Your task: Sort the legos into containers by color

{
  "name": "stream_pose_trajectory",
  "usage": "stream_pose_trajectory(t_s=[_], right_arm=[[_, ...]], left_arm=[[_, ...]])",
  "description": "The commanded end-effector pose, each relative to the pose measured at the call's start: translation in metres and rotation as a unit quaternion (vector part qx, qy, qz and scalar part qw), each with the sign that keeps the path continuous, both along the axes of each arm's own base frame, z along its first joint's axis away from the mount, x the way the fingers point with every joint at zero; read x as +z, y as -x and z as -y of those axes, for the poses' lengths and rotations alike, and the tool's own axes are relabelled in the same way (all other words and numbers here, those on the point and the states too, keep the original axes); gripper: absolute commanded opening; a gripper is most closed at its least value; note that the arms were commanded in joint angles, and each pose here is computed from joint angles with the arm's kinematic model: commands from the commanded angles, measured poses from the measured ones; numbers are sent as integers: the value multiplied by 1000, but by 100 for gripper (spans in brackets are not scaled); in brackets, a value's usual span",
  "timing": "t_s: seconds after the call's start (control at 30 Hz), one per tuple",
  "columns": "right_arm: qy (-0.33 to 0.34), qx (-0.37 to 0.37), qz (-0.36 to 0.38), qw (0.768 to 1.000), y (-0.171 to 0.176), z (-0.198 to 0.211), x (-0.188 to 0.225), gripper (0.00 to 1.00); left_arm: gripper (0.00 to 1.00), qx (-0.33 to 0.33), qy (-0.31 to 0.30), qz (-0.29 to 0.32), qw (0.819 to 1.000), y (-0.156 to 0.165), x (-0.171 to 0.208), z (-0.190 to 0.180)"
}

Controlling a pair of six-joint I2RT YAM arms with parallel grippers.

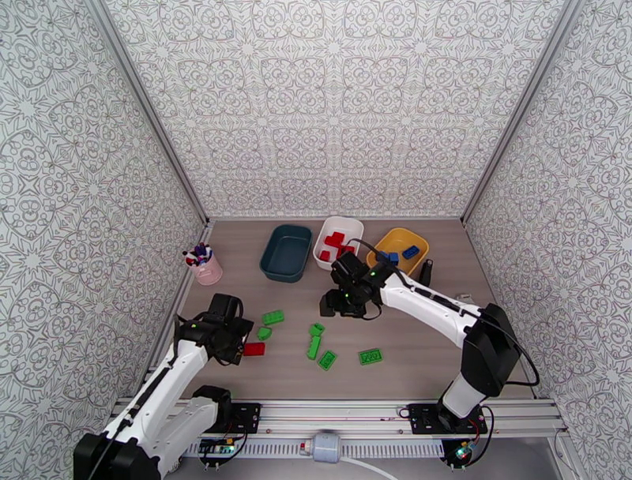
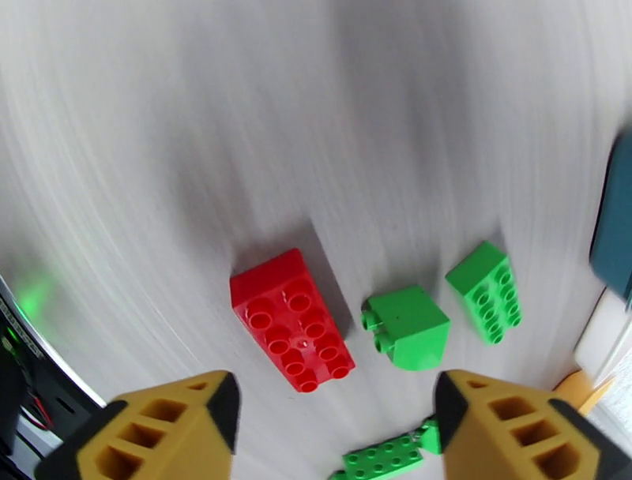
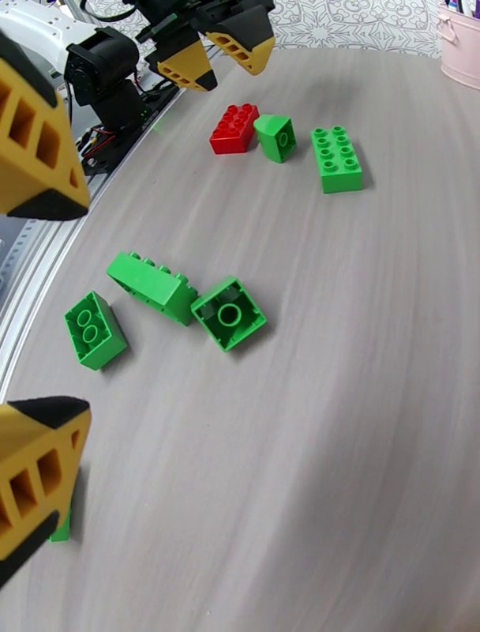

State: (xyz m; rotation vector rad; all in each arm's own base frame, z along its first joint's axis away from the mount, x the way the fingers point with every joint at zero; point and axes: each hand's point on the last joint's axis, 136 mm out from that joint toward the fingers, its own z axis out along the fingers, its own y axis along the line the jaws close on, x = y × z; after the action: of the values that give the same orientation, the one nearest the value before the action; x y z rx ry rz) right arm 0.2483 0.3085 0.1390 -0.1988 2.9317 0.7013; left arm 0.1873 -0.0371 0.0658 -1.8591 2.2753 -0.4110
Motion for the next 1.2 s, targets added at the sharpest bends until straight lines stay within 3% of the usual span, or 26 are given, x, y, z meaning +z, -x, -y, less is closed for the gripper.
stream_pose_trajectory(t_s=[0.0, 0.13, 0.33, 1.07, 1.17], right_arm=[[15, -1, 6, 1000, -8, -2, -1, 63], [20, 2, 9, 1000, -14, -5, -1, 63], [20, 5, 4, 1000, -20, -14, -5, 63], [22, 9, 2, 1000, -35, -23, -7, 62], [22, 6, 2, 1000, -35, -19, -6, 62]], left_arm=[[67, 72, 62, -57, 994, 15, -16, 9], [75, 87, 77, -72, 991, 19, -19, 13], [76, 99, 80, -72, 989, 12, -23, 12], [68, 112, 86, -120, 983, 1, -59, 8], [58, 119, 94, -123, 981, 4, -67, 9]])
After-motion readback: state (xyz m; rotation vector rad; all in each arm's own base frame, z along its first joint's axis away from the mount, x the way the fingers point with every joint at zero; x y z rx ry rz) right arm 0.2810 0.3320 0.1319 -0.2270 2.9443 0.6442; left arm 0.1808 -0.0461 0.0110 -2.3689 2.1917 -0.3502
